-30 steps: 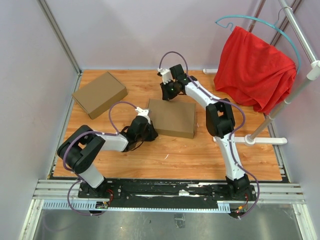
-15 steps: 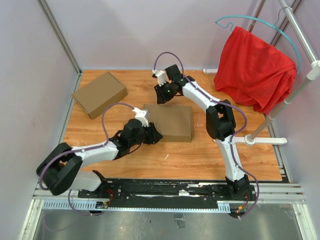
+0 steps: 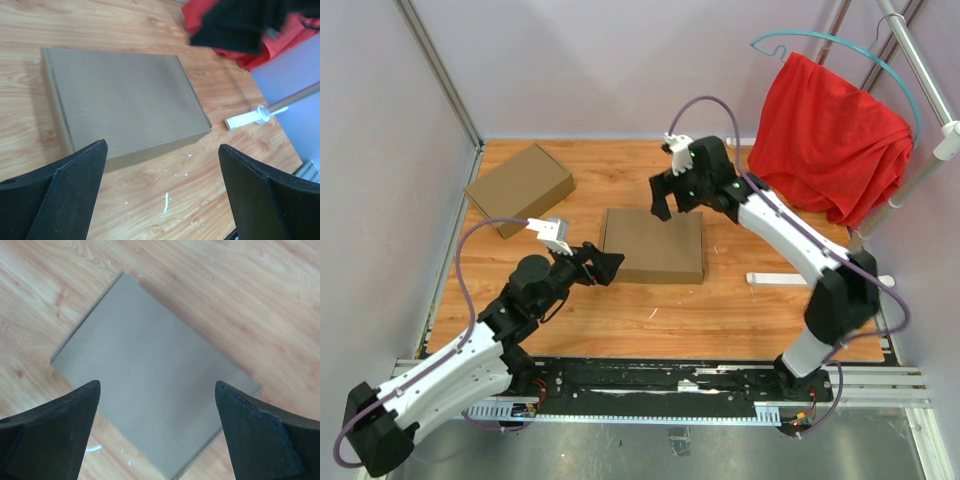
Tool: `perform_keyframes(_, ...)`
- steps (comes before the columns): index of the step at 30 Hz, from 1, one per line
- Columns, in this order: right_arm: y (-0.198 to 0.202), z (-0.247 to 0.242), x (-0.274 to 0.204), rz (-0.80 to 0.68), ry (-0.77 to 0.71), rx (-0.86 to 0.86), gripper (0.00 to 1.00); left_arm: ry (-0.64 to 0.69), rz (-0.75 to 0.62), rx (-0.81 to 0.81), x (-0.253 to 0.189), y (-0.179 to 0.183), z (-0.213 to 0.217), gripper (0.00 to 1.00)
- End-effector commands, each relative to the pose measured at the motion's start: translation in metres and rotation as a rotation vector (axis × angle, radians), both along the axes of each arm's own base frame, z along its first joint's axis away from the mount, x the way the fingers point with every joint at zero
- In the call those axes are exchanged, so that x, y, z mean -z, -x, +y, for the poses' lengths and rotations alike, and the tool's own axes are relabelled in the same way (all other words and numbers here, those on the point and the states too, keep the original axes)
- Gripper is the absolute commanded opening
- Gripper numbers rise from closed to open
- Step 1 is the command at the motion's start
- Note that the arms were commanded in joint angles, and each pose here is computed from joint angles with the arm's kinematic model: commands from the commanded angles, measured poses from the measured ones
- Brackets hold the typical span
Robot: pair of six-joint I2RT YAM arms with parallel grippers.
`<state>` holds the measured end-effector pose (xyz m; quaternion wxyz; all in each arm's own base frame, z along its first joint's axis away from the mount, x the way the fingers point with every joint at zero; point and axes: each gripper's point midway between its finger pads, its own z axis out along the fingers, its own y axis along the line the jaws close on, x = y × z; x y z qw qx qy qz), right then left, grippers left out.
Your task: Fold the paper box
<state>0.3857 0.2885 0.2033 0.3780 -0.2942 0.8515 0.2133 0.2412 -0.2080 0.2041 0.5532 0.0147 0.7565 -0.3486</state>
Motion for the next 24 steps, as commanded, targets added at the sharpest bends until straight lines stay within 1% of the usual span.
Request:
perform_keyframes(1, 0.035, -0.048, 0.011, -0.001, -0.027, 0.252, 0.98, -0.091, 0.036, -0.133, 0.027, 0.004, 0.037, 0.99)
perform_keyframes(3, 0.061, -0.071, 0.023, -0.023, -0.001, 0.316, 0.98, -0.116, 0.044, -0.165, 0.03, 0.005, 0.046, 0.99)
perform_keyframes(5, 0.083, -0.094, 0.033, -0.042, 0.025, 0.37, 0.98, -0.109, 0.068, -0.181, 0.036, 0.006, 0.048, 0.99)
perform_keyframes(8, 0.111, -0.113, 0.037, -0.056, -0.003, 0.384, 0.98, -0.101, 0.088, -0.182, 0.041, 0.006, 0.047, 0.99)
perform_keyframes(10, 0.122, -0.126, 0.038, -0.072, -0.006, 0.41, 0.98, -0.113, 0.1, -0.199, 0.045, 0.004, 0.049, 0.99)
perform_keyframes(16, 0.134, -0.151, 0.041, -0.113, 0.008, 0.481, 0.98, -0.159, 0.105, -0.264, 0.052, 0.002, 0.064, 0.99)
perform_keyframes(24, 0.135, -0.153, 0.04, -0.114, 0.034, 0.467, 0.98, -0.123, 0.078, -0.279, 0.047, 0.005, 0.069, 0.99)
